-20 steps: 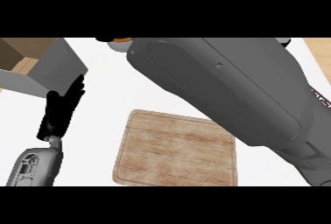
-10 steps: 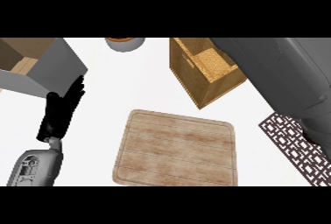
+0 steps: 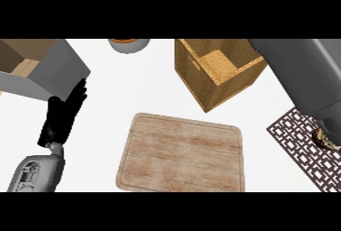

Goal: Pick the tomato from the cutting board and place it in the basket

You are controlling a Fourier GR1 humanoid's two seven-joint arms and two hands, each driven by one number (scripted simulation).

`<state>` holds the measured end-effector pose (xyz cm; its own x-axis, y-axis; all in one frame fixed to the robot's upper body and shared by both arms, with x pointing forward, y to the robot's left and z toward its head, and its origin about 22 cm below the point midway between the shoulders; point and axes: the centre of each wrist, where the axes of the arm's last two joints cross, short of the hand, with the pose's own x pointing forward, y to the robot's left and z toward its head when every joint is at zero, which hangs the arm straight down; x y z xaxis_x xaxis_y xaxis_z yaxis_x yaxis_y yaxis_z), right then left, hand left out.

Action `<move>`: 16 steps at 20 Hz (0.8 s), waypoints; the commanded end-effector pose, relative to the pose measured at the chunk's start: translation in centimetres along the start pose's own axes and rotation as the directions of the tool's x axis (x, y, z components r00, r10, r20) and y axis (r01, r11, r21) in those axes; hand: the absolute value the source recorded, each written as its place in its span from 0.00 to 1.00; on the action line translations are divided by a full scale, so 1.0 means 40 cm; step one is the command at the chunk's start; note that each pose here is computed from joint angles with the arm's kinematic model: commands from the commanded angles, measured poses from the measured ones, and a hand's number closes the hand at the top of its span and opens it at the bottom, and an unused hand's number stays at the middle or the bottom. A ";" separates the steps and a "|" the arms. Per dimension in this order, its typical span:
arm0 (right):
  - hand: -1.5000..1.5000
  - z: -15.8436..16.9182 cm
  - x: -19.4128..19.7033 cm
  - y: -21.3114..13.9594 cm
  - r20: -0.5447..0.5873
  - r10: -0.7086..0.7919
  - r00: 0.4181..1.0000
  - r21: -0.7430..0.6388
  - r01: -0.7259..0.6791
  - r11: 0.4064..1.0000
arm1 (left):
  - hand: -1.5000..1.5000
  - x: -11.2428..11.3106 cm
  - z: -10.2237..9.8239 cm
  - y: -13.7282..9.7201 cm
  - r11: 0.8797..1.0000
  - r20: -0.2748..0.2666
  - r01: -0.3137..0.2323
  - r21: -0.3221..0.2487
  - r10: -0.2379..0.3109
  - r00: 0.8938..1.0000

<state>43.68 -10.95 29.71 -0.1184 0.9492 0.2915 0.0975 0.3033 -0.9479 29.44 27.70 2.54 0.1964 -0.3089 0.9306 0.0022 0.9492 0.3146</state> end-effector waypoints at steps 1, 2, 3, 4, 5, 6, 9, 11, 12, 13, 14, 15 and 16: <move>1.00 0.004 -0.050 0.095 0.030 0.006 1.000 0.037 -0.008 0.999 | 0.50 -0.007 -0.014 0.013 1.000 -0.017 0.001 0.001 -0.001 1.000; 1.00 -0.022 -0.063 0.057 -0.004 0.013 1.000 0.042 -0.013 0.999 | 0.50 -0.017 0.014 -0.042 1.000 -0.001 -0.004 -0.007 0.004 1.000; 1.00 -0.020 -0.087 0.084 0.012 0.018 1.000 0.052 -0.019 0.998 | 0.50 -0.009 0.000 -0.010 1.000 0.020 0.000 -0.007 0.000 1.000; 1.00 -0.023 -0.097 0.084 0.007 0.014 1.000 0.054 -0.014 0.998 | 0.50 -0.031 0.002 -0.028 1.000 -0.003 0.001 -0.012 -0.001 1.000; 1.00 -0.013 -0.077 0.146 0.007 0.020 1.000 0.070 -0.020 0.997 | 0.50 0.021 -0.033 -0.028 1.000 -0.006 -0.023 -0.018 0.023 1.000; 1.00 -0.022 -0.089 0.122 -0.005 -0.031 1.000 0.068 0.031 0.997 | 0.50 0.023 -0.019 -0.047 1.000 0.007 -0.011 -0.003 0.011 1.000; 1.00 -0.031 -0.153 0.155 -0.096 -0.141 0.985 0.133 0.153 0.979 | 0.50 0.039 0.025 0.004 1.000 0.005 0.015 -0.007 -0.015 1.000; 0.00 -0.029 -0.181 0.218 -0.132 -0.187 0.973 0.121 0.203 0.972 | 0.50 0.023 -0.023 -0.007 1.000 0.006 0.011 -0.018 -0.011 1.000; 0.00 -0.026 -0.142 0.220 -0.128 -0.215 0.968 0.130 0.231 0.964 | 0.50 -0.003 0.004 -0.032 1.000 -0.003 0.000 -0.009 0.000 1.000; 0.00 -0.024 -0.167 0.229 -0.103 -0.230 0.968 0.145 0.243 0.959 | 0.50 0.029 -0.039 -0.024 1.000 0.013 -0.015 -0.009 0.016 1.000; 0.00 -0.033 -0.166 0.204 -0.109 -0.262 0.959 0.100 0.273 0.957 | 0.50 0.033 -0.017 -0.006 1.000 -0.003 -0.005 -0.007 0.005 1.000; 0.00 -0.031 -0.154 0.239 -0.103 -0.274 0.956 0.089 0.283 0.955 | 0.50 0.007 0.012 0.018 1.000 0.020 -0.003 -0.022 0.003 1.000; 0.00 -0.026 -0.163 0.238 -0.090 -0.287 0.954 0.073 0.294 0.953 | 0.50 0.000 -0.007 -0.013 1.000 0.009 -0.009 -0.013 0.009 1.000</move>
<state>46.36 -14.17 20.30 -0.0460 0.8623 0.5044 -0.0332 0.5033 -0.8635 29.84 27.22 2.90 0.1901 -0.3051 0.9331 0.0134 0.9512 0.3083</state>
